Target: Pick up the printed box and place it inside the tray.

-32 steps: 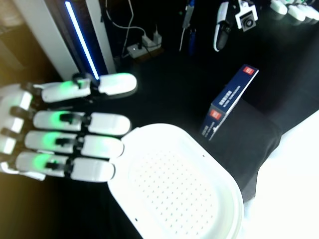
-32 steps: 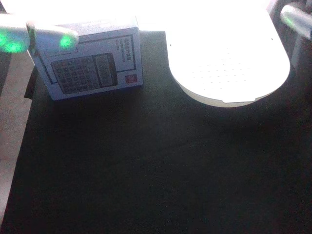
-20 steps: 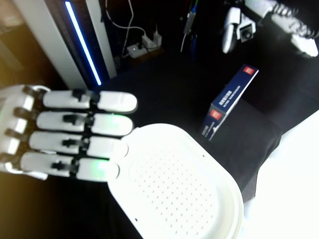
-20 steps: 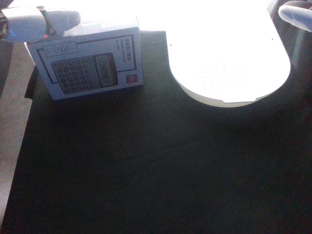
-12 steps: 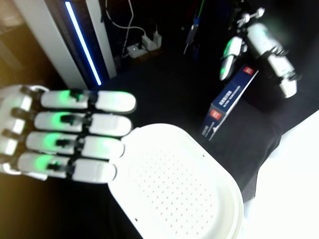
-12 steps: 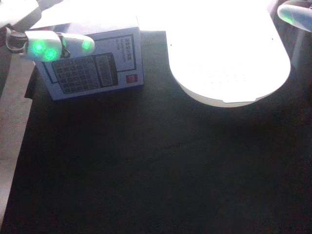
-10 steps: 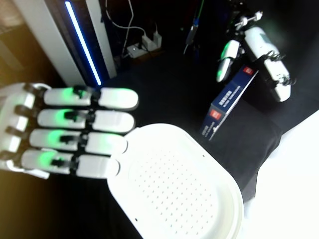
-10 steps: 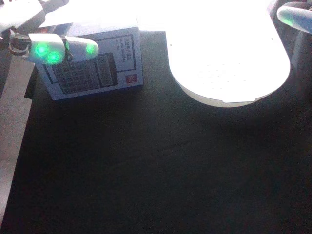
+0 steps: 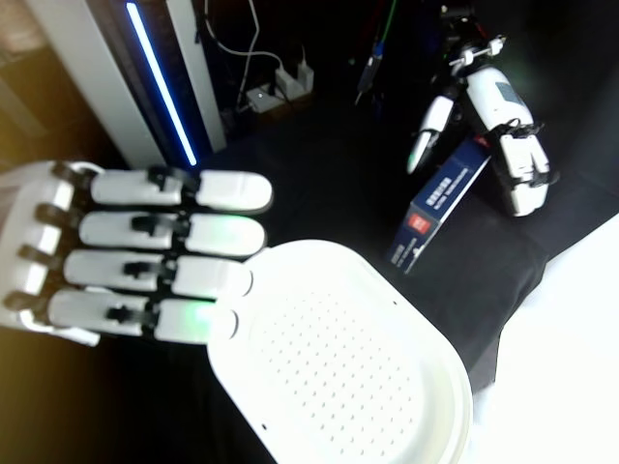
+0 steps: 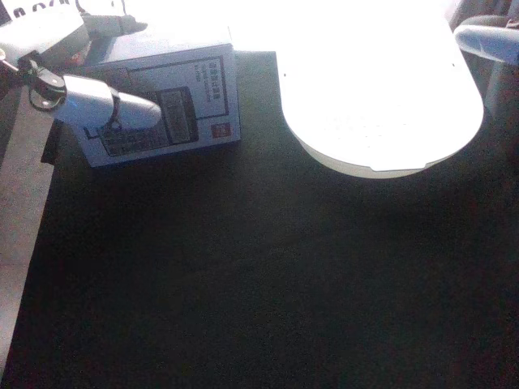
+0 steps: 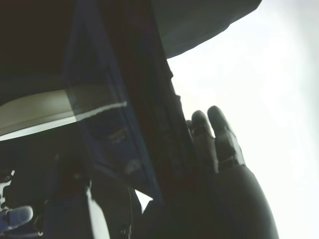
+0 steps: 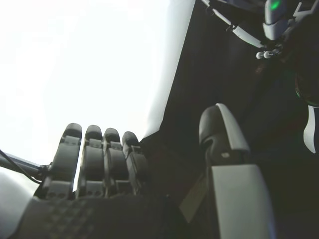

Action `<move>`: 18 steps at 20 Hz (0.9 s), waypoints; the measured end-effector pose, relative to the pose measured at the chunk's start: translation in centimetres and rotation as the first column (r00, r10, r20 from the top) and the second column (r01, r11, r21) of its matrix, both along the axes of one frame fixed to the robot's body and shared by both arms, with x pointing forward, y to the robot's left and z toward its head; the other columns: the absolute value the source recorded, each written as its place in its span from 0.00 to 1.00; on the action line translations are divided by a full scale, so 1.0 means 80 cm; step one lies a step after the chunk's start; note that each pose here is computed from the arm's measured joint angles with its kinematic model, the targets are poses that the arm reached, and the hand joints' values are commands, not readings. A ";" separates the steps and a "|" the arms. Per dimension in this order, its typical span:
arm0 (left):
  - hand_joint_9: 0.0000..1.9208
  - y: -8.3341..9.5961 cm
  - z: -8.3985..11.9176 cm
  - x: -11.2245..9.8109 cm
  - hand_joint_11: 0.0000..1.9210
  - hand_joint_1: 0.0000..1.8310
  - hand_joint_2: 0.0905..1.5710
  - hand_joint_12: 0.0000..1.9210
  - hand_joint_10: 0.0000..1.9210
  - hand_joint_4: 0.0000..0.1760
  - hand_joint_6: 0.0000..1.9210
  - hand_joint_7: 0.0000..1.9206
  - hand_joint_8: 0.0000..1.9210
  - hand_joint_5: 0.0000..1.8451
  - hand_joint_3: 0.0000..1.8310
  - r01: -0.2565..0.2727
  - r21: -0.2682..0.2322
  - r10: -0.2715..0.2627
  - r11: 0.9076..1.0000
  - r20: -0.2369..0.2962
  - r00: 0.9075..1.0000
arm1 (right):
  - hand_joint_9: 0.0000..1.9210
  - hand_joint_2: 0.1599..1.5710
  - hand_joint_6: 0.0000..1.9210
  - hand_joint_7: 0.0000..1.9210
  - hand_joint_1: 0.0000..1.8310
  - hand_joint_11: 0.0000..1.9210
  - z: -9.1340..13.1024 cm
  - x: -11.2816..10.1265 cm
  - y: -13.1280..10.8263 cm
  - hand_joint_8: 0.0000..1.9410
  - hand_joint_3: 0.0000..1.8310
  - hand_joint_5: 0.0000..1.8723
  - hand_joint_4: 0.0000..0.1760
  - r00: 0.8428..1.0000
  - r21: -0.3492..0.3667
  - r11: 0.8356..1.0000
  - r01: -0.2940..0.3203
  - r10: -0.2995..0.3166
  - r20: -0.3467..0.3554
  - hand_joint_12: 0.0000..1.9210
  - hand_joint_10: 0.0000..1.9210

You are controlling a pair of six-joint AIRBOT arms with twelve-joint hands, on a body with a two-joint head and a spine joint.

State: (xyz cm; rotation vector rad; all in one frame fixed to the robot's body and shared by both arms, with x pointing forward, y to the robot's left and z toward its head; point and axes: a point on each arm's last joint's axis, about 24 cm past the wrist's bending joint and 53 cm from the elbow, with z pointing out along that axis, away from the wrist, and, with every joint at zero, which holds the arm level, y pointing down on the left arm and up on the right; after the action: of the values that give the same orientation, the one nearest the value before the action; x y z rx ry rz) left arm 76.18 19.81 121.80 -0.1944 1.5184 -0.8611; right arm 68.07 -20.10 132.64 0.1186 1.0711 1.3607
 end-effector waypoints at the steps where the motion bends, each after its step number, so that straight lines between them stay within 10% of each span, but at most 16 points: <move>1: 0.48 -0.001 0.000 -0.001 0.31 0.56 0.57 0.42 0.01 0.00 0.00 0.49 0.01 0.48 0.00 0.006 -0.016 -0.006 1.000 -0.005 1.000 | 0.03 0.61 0.00 0.03 0.50 0.00 0.004 0.000 0.000 0.01 0.00 0.00 0.00 1.000 0.007 1.000 0.000 0.000 0.005 0.00 0.01; 3: 0.67 -0.006 0.003 -0.003 0.49 0.69 0.63 0.44 0.01 0.00 0.37 0.69 0.16 0.57 0.00 0.023 -0.022 -0.023 0.999 0.003 1.000 | 0.02 0.58 0.00 0.02 0.50 0.01 0.012 -0.003 0.004 0.00 0.00 0.00 0.00 1.000 0.024 1.000 -0.010 0.010 0.027 0.01 0.01; 5: 0.69 -0.010 0.006 -0.005 0.60 0.77 0.61 0.39 0.33 0.00 0.20 0.65 0.28 0.62 0.00 0.034 -0.018 -0.034 0.999 0.014 0.999 | 0.00 0.56 0.00 0.02 0.50 0.00 0.012 -0.005 0.008 0.00 0.00 0.00 0.00 0.999 0.017 1.000 -0.020 0.019 0.033 0.00 0.00; 9: 0.78 -0.029 0.011 -0.002 0.67 0.71 0.63 0.30 0.03 0.00 0.28 0.67 0.34 0.60 0.00 0.057 -0.012 -0.057 0.998 0.023 0.998 | 0.00 0.49 0.00 0.03 0.48 0.00 0.019 -0.006 0.016 0.00 0.00 0.00 0.50 0.998 0.023 0.999 -0.033 0.032 0.045 0.00 0.00; 11: 0.80 -0.034 0.012 0.005 0.68 0.71 0.65 0.31 0.02 0.00 0.25 0.61 0.47 0.60 0.00 0.058 -0.010 -0.058 0.998 0.015 0.998 | 0.00 0.48 0.00 0.03 0.48 0.00 0.026 -0.008 0.018 0.00 0.00 0.00 0.54 0.998 0.033 0.999 -0.039 0.037 0.060 0.00 0.00; 18: 0.79 -0.033 0.082 0.012 0.62 0.71 0.64 0.39 0.01 0.00 0.34 0.66 0.37 0.57 0.00 0.056 -0.006 -0.055 0.998 0.098 0.994 | 0.00 0.42 0.00 0.03 0.47 0.00 0.024 -0.010 0.033 0.00 0.00 0.00 0.92 0.996 0.030 0.997 -0.066 0.064 0.063 0.00 0.00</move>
State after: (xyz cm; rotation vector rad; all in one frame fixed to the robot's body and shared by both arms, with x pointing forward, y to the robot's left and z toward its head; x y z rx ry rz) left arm 77.12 17.20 128.35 -0.1154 1.4342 -0.9089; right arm 67.26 -17.46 134.53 0.0649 1.0087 1.4314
